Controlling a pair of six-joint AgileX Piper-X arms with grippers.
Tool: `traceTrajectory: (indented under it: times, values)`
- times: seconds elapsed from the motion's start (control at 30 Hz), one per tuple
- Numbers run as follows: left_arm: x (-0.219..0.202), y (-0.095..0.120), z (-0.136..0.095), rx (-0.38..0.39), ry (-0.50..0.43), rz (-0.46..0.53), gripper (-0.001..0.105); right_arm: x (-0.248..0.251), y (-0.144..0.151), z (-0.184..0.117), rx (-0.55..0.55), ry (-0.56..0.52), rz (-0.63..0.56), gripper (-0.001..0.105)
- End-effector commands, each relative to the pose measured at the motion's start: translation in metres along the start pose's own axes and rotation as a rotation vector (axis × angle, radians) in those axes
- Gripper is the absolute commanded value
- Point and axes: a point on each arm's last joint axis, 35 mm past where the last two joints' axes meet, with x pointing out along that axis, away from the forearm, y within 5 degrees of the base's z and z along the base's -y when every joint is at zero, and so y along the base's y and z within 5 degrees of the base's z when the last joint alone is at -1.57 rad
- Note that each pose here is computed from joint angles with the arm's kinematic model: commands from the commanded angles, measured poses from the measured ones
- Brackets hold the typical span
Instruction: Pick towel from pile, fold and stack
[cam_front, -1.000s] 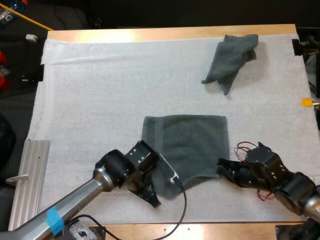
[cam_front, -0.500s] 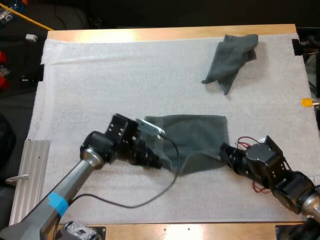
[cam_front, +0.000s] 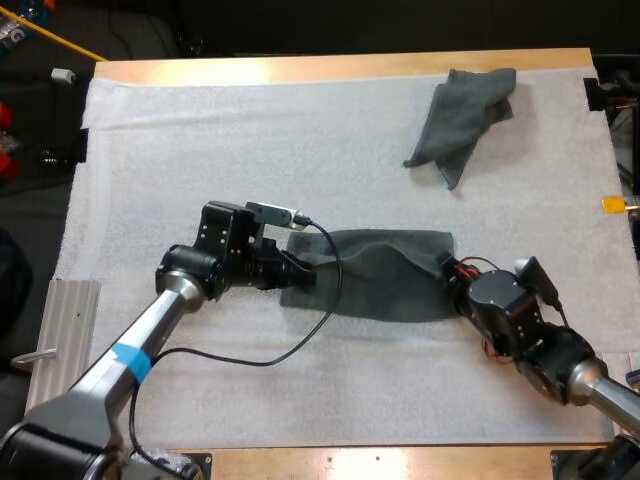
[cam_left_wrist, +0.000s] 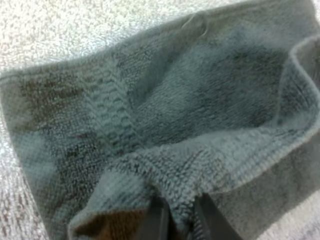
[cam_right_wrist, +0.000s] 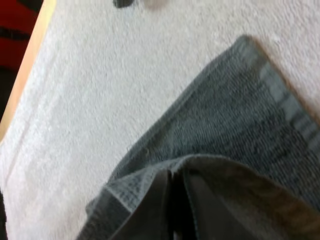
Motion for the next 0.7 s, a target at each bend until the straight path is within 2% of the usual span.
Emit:
traceTrajectory:
  times: [0.0, 0.23, 0.3, 0.4, 0.47, 0.5, 0.53, 0.57, 0.63, 0.67]
  values:
    - [0.001, 0.000, 0.003, 0.000, -0.013, -0.003, 0.000, 0.003, 0.003, 0.002, 0.006, -0.024, 0.012, 0.000]
    - [0.003, 0.001, 0.005, 0.021, -0.035, 0.015, 0.002, 0.013, 0.004, 0.000, 0.015, -0.041, 0.041, 0.000]
    - [0.003, 0.001, 0.006, 0.025, -0.043, 0.013, 0.011, 0.014, 0.006, 0.001, 0.021, -0.055, 0.059, 0.000]
    - [0.002, 0.000, 0.008, 0.031, -0.059, 0.008, 0.038, 0.014, 0.010, 0.005, 0.036, -0.110, 0.080, 0.005]
    - [0.002, -0.001, 0.009, 0.031, -0.069, -0.013, 0.062, 0.013, 0.013, 0.008, 0.047, -0.145, 0.099, 0.023]
    - [0.002, -0.002, 0.011, 0.033, -0.072, -0.016, 0.070, 0.013, 0.014, 0.008, 0.050, -0.152, 0.105, 0.028]
    - [0.001, -0.003, 0.012, 0.036, -0.077, -0.017, 0.072, 0.012, 0.015, 0.009, 0.055, -0.172, 0.111, 0.042]
    - [0.000, -0.005, 0.015, 0.041, -0.081, -0.032, 0.070, 0.012, 0.017, 0.011, 0.060, -0.191, 0.124, 0.058]
    - [-0.003, -0.010, 0.020, 0.050, -0.080, -0.074, 0.065, 0.011, 0.020, 0.013, 0.036, -0.214, 0.149, 0.075]
    - [-0.005, -0.014, 0.024, 0.058, -0.075, -0.115, 0.061, 0.010, 0.022, 0.015, 0.002, -0.228, 0.168, 0.078]
